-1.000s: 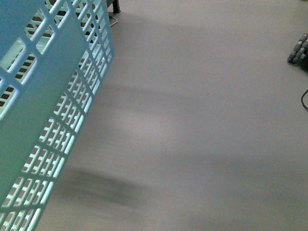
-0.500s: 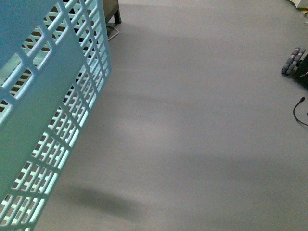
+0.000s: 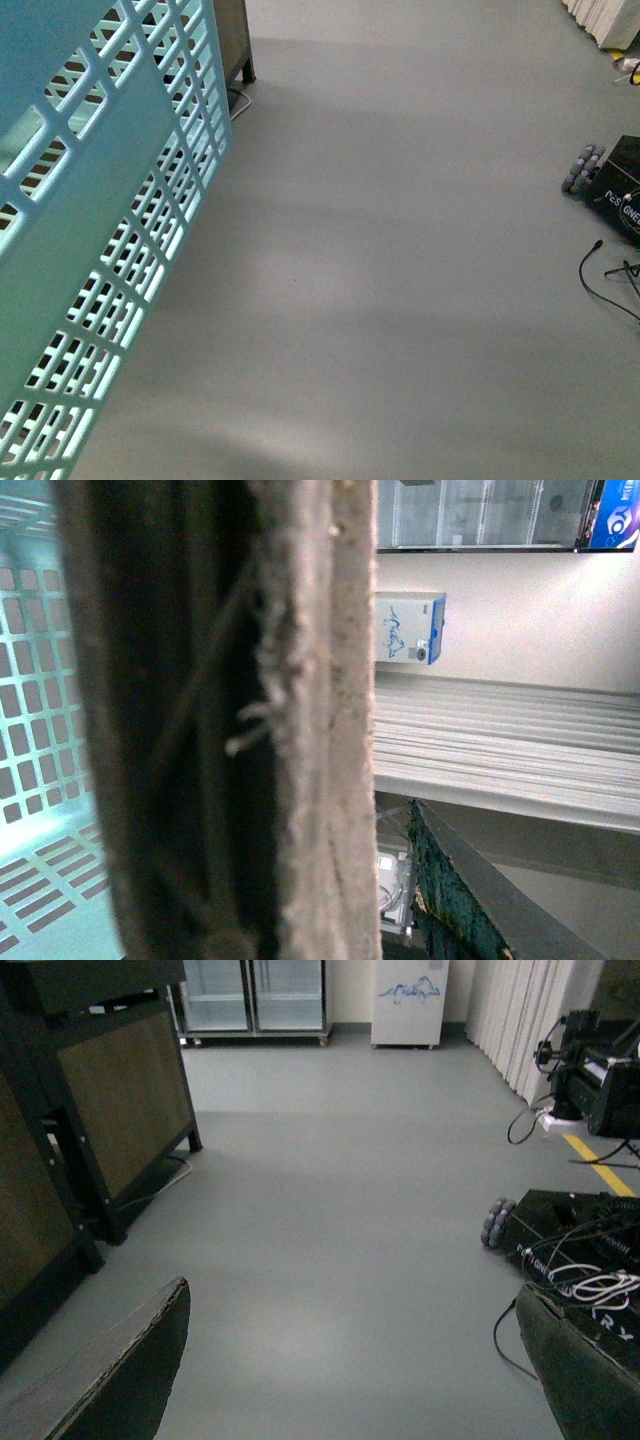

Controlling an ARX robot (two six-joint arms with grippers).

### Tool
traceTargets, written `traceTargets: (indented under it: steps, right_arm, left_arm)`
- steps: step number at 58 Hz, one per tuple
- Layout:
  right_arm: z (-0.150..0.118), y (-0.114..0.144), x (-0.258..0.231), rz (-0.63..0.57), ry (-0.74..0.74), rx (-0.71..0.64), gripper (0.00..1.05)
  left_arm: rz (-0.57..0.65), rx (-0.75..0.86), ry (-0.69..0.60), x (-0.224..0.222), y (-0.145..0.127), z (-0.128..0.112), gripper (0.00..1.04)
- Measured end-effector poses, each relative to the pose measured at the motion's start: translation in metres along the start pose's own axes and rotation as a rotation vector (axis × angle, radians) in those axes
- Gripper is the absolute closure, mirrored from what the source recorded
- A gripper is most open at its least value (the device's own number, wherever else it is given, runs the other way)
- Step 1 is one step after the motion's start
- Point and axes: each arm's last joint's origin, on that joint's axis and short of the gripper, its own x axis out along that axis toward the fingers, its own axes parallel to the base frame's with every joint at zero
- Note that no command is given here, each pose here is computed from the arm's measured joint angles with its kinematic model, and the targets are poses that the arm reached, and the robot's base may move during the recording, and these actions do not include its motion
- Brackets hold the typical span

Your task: Pick lemon and mango into basket

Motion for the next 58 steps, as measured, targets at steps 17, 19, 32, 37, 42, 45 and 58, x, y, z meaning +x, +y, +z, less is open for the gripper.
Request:
traceTargets:
  steps: [17,19,32,37,42,45,58]
  right_arm:
    - [0.0,0.0,0.0,0.0,0.0,0.0,0.09]
    - [0.0,0.0,0.0,0.0,0.0,0.0,0.09]
    - [0.0,0.0,0.0,0.0,0.0,0.0,0.09]
    - [0.0,0.0,0.0,0.0,0.0,0.0,0.09]
    - [0.0,0.0,0.0,0.0,0.0,0.0,0.09]
    - [0.0,0.0,0.0,0.0,0.0,0.0,0.09]
    - [0.0,0.0,0.0,0.0,0.0,0.0,0.09]
  left_arm:
    - [0.0,-0.001,0.0,0.0,-0.0001,0.0,0.76]
    - [0.0,0.0,0.0,0.0,-0.0001,0.0,0.76]
    - [-0.001,-0.001,0.0,-0.0001,-0.0004,0.0,0.76]
    - [-0.001,0.0,0.0,-0.0001,-0.0004,0.0,0.76]
    - [-0.001,0.0,0.0,-0.0001,-0.0004,0.0,0.76]
    - [-0.001,0.0,0.001,-0.0001,-0.0004,0.0,0.76]
    - [-0.001,0.0,0.001,-0.0001,-0.0004,0.0,0.76]
